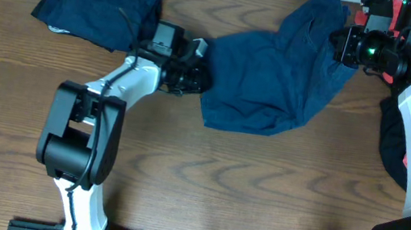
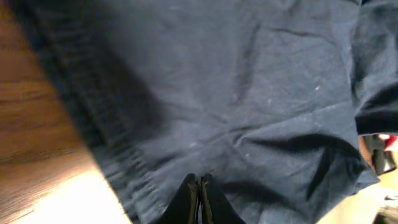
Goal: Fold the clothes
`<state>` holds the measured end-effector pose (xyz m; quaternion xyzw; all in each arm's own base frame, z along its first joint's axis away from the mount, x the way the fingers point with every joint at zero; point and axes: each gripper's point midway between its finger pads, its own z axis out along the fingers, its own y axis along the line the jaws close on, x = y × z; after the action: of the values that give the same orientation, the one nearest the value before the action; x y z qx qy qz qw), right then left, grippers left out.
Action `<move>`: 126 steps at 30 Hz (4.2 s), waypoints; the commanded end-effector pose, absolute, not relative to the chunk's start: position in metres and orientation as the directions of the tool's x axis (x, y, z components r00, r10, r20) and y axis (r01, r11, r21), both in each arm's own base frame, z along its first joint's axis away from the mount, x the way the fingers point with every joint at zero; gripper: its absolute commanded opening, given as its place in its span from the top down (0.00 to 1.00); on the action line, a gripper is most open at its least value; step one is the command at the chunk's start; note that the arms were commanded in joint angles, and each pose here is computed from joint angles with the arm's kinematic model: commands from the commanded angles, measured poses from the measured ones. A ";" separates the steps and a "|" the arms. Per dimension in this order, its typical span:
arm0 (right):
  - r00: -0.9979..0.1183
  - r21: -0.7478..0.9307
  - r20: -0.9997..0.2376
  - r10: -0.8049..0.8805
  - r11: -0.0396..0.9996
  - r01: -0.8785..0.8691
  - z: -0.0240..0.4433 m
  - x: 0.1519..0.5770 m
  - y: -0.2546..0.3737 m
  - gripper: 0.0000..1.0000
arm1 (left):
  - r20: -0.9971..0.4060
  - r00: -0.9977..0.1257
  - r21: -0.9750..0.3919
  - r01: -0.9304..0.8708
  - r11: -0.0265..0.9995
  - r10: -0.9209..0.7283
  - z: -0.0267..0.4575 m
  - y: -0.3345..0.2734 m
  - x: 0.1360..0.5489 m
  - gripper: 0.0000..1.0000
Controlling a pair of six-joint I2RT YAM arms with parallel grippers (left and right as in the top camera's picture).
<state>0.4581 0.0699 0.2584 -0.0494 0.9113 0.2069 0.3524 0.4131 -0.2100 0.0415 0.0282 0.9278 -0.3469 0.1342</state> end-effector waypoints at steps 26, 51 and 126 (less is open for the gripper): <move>-0.691 0.313 -0.719 -0.068 0.857 -0.410 0.280 0.447 0.141 0.99 | -0.124 -0.972 -0.534 -0.104 0.839 -0.200 -0.037 -0.188 0.415 0.94; -0.795 0.368 -0.567 -0.214 0.798 -0.477 0.139 0.460 0.273 0.98 | -0.112 -0.974 -0.549 -0.105 0.829 -0.197 -0.035 -0.191 0.413 0.94; -0.769 0.386 -0.619 0.156 0.914 -0.125 0.241 0.513 0.046 0.01 | -0.204 -0.976 -0.380 0.006 0.925 -0.077 -0.035 -0.229 0.389 0.14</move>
<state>0.5133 0.0489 0.2379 0.0132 0.9174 0.2149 0.3348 0.4182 -0.2282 0.0158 -0.0178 0.9604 -0.2184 0.1720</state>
